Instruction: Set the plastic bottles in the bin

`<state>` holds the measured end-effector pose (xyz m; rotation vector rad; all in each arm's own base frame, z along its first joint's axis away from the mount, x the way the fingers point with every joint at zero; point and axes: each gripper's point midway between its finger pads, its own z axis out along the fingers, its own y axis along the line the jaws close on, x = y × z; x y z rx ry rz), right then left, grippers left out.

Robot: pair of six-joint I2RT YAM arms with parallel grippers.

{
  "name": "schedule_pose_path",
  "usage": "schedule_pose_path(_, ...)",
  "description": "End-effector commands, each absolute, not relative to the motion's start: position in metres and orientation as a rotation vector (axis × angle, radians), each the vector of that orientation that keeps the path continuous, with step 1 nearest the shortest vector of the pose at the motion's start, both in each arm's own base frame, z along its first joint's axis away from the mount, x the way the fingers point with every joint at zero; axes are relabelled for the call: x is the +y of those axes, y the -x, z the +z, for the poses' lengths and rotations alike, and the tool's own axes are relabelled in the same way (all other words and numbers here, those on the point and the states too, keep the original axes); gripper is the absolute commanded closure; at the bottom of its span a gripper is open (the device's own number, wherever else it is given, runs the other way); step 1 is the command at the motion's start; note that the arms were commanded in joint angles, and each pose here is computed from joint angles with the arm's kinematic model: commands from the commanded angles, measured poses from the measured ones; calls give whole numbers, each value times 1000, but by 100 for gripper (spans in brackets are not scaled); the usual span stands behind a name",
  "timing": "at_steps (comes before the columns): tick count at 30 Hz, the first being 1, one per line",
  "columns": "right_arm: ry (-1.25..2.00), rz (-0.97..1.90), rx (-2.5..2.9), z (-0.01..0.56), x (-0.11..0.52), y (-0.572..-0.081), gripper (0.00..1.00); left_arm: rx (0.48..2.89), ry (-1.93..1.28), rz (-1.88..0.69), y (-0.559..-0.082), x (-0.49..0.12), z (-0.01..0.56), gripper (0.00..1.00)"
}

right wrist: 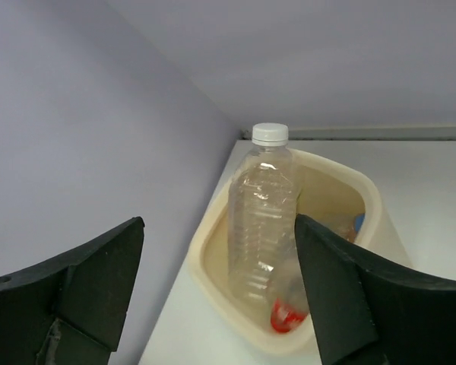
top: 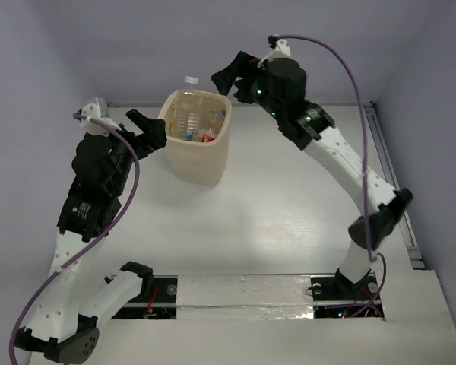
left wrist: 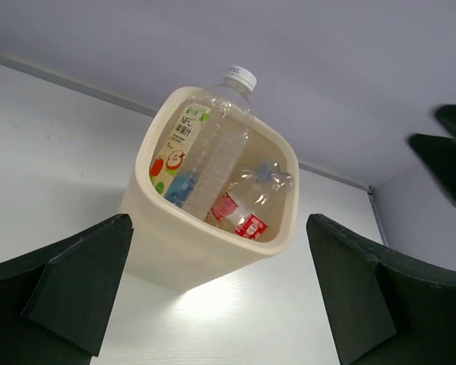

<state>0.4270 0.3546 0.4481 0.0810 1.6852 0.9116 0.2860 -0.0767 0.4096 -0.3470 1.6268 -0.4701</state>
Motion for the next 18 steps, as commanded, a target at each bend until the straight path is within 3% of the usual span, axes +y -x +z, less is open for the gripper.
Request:
schedule_pose_path(1, -126, 912, 1463, 534, 297, -380, 16, 1566, 361, -496, -274, -72, 436, 1)
schedule_pose_path(2, -134, 868, 1506, 510, 291, -379, 20, 1570, 362, -505, -272, -73, 436, 1)
schedule_pose_path(3, -136, 855, 1508, 507, 282, -371, 33, 1569, 363, -513, -270, -73, 438, 1)
schedule_pose_path(4, -143, 861, 1455, 526, 258, -346, 49, 1582, 359, -521, -267, -74, 436, 1)
schedule_pose_path(5, -139, 818, 1513, 494, 252, -343, 65, 1585, 366, -538, -265, -75, 436, 1)
schedule_pose_path(6, -142, 798, 1521, 487, 241, -333, 93, 1582, 366, -547, -262, -75, 439, 1)
schedule_pose_path(7, -155, 806, 1467, 502, 214, -305, 100, 1591, 362, -556, -258, -76, 439, 1)
schedule_pose_path(14, -263, 692, 1542, 420, 108, -211, 98, 1553, 369, -603, -229, -70, 459, 1)
schedule_pose_path(17, -301, 686, 1611, 382, 95, -195, 53, 1577, 387, -607, -221, -68, 451, 1)
schedule_pose_path(18, -320, 704, 1594, 380, 88, -186, 22, 1594, 394, -605, -221, -68, 444, 1)
